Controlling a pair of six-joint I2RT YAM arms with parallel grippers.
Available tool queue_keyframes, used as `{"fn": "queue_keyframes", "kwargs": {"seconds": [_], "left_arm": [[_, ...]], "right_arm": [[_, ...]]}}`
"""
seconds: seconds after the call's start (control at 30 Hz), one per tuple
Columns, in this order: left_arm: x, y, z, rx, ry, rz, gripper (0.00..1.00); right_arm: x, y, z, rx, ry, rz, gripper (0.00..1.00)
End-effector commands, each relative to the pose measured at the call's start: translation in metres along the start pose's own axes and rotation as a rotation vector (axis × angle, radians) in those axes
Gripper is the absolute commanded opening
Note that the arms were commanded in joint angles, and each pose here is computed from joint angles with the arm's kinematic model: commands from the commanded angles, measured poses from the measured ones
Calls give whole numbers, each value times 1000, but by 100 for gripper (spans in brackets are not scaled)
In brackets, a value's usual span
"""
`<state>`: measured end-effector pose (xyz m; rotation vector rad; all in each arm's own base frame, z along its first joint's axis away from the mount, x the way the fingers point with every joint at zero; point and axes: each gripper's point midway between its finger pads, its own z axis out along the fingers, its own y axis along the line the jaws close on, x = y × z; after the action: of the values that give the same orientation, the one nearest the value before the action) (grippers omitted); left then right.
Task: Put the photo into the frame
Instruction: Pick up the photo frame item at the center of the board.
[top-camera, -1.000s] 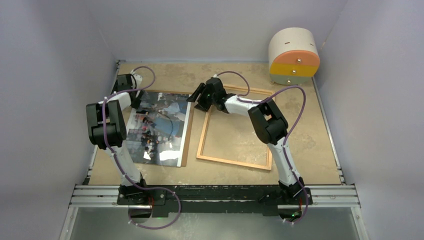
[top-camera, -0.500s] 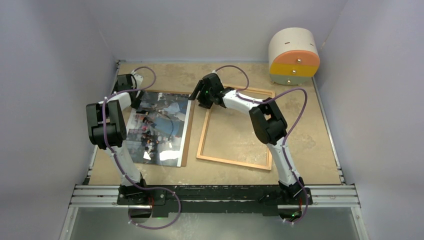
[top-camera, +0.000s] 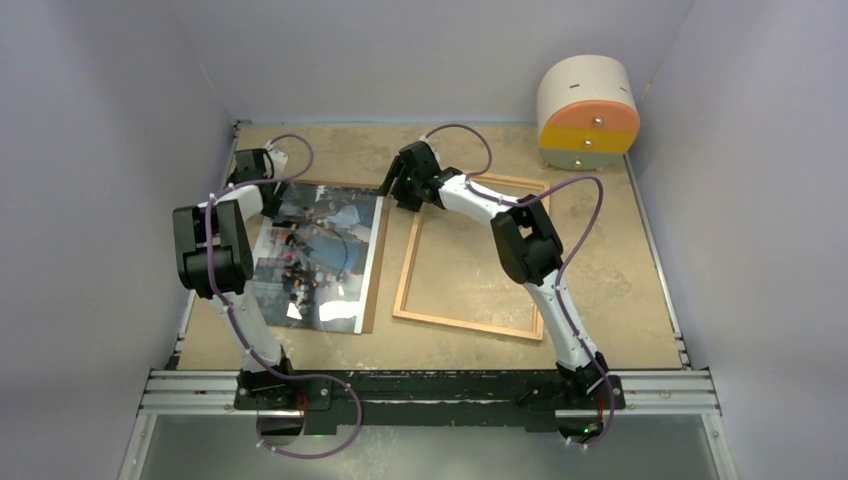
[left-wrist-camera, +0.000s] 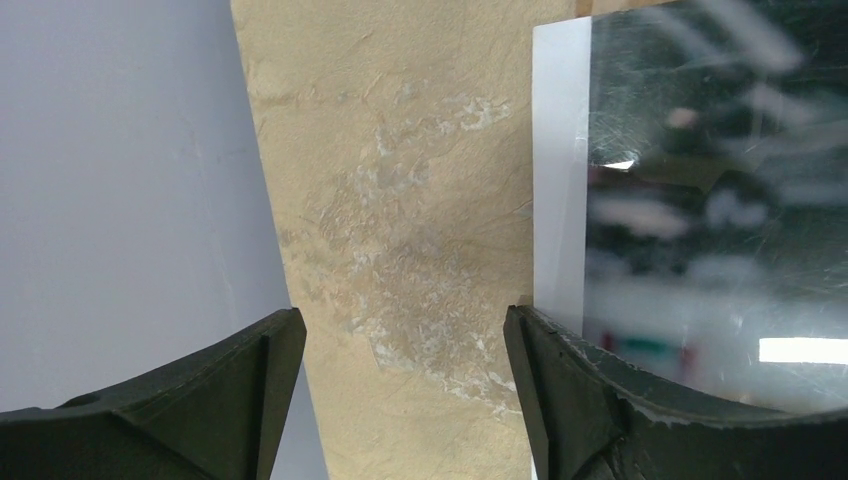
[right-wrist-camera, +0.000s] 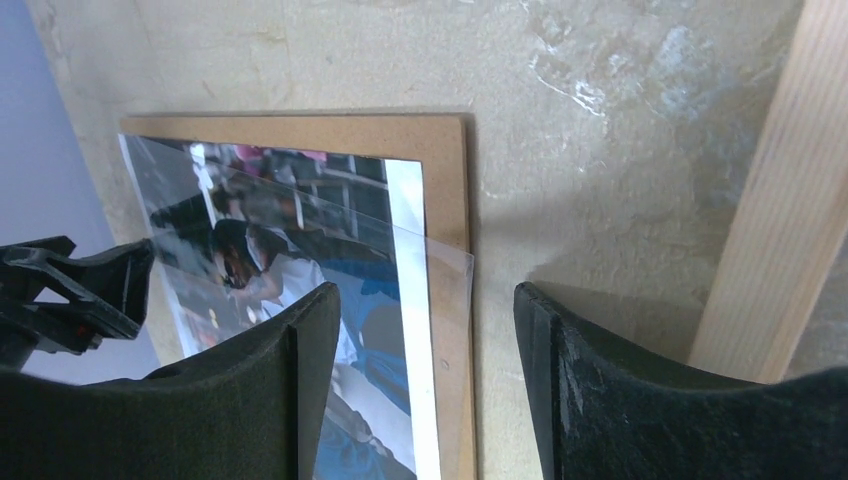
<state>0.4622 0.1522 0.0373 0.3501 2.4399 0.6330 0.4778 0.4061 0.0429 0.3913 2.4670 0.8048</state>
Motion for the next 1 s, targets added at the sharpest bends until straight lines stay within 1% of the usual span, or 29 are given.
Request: {"fn": "queue_keyframes", "kwargs": {"seconds": [0.0, 0.17, 0.23, 0.5, 0.77, 0.97], "left_arm": [[71, -85, 7, 290, 196, 78, 76], [72, -87, 7, 302, 196, 89, 73], [72, -88, 7, 308, 195, 89, 72], [75, -90, 8, 319, 203, 102, 70], [78, -92, 9, 324, 210, 105, 69], [79, -94, 9, 330, 213, 110, 68]], "right_arm": [[7, -20, 17, 56, 0, -4, 67], [7, -15, 21, 25, -6, 22, 66], [11, -10, 22, -10, 21, 43, 65], [14, 22, 8, -160, 52, 111, 62], [-7, 40, -11, -201, -30, 86, 60], [-12, 52, -20, -221, -60, 35, 59]]}}
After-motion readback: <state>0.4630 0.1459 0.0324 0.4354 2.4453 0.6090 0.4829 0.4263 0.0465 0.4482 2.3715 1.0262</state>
